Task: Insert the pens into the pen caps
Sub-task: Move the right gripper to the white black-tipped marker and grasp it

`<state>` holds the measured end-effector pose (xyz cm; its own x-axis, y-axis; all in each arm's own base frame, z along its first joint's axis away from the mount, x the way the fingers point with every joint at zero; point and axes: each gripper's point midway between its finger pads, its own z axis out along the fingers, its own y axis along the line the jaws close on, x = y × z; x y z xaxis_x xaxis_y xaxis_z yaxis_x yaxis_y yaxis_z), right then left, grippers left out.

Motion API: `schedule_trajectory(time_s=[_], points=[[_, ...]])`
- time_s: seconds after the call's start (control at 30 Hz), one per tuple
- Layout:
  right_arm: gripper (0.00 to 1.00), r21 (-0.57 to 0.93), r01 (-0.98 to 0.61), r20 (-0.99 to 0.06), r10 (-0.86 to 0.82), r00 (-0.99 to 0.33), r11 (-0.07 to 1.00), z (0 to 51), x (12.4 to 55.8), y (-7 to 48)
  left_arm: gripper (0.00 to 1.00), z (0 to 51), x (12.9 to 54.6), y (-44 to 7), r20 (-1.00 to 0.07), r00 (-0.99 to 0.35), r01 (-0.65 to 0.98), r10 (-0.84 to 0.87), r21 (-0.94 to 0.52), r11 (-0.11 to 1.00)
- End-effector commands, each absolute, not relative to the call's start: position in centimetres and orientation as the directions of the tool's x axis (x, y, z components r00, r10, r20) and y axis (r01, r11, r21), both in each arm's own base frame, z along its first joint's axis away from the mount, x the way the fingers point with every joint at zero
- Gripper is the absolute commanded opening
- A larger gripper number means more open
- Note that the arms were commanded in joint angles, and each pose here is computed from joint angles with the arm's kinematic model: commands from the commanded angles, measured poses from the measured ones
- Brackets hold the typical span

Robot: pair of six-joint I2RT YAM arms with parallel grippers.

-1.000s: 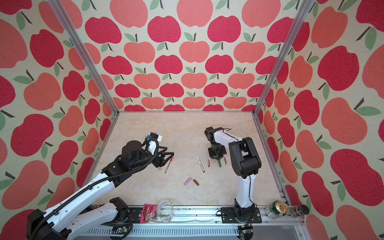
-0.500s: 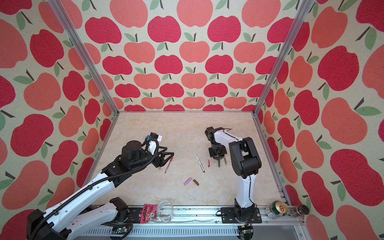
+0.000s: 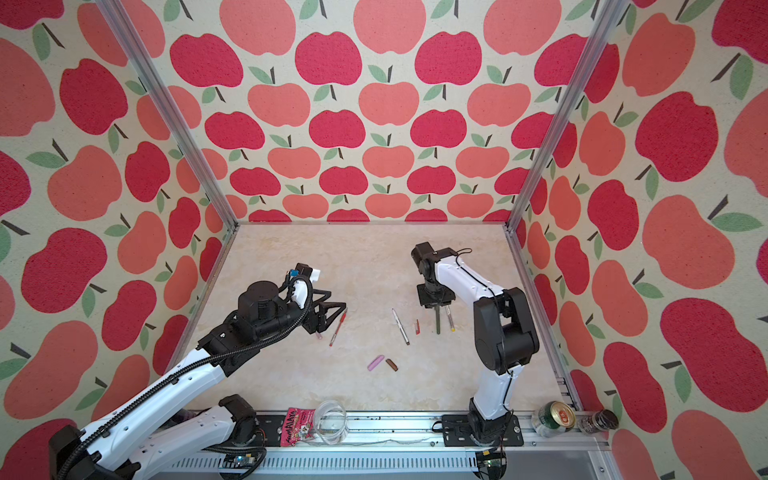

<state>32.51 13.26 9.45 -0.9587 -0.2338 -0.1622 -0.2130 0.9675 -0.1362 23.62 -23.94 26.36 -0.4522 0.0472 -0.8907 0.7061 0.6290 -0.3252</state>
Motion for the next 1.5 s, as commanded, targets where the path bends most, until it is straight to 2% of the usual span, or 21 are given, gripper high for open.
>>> schedule_trajectory(time_s=[0.0, 0.1, 0.17, 0.47, 0.83, 1.47], points=[[0.38, -0.017, -0.289, -0.275, -0.283, -0.919, 0.957, 13.6, 31.6, 16.7, 0.79, 27.9, 24.0, -22.9, -0.905, -0.426, 0.683, 0.010, -0.314, 0.660], [0.40, 0.091, -0.374, -0.332, -0.326, -0.885, 0.923, 14.8, 29.9, 20.0, 0.88, 27.8, 24.3, -21.7, -0.900, -0.434, 0.648, -0.027, -0.332, 0.685], [0.41, 0.124, -0.428, -0.343, -0.366, -0.865, 0.895, 14.7, 28.5, 21.8, 1.00, 27.9, 24.4, -20.7, -0.896, -0.440, 0.624, -0.060, -0.353, 0.698], [0.42, 0.065, -0.529, -0.243, -0.501, -0.831, 0.846, 9.5, 25.0, 25.0, 0.99, 27.6, 24.8, -17.1, -0.855, -0.480, 0.521, -0.199, -0.460, 0.719], [0.42, -0.054, -0.546, -0.158, -0.547, -0.822, 0.836, 4.7, 26.0, 24.4, 0.99, 26.0, 24.6, -17.4, -0.804, -0.540, 0.491, -0.250, -0.541, 0.683], [0.34, -0.035, -0.530, -0.103, -0.531, -0.841, 0.847, 1.7, 26.7, 23.9, 1.00, 25.6, 24.9, -18.2, -0.791, -0.564, 0.505, -0.238, -0.558, 0.659]])
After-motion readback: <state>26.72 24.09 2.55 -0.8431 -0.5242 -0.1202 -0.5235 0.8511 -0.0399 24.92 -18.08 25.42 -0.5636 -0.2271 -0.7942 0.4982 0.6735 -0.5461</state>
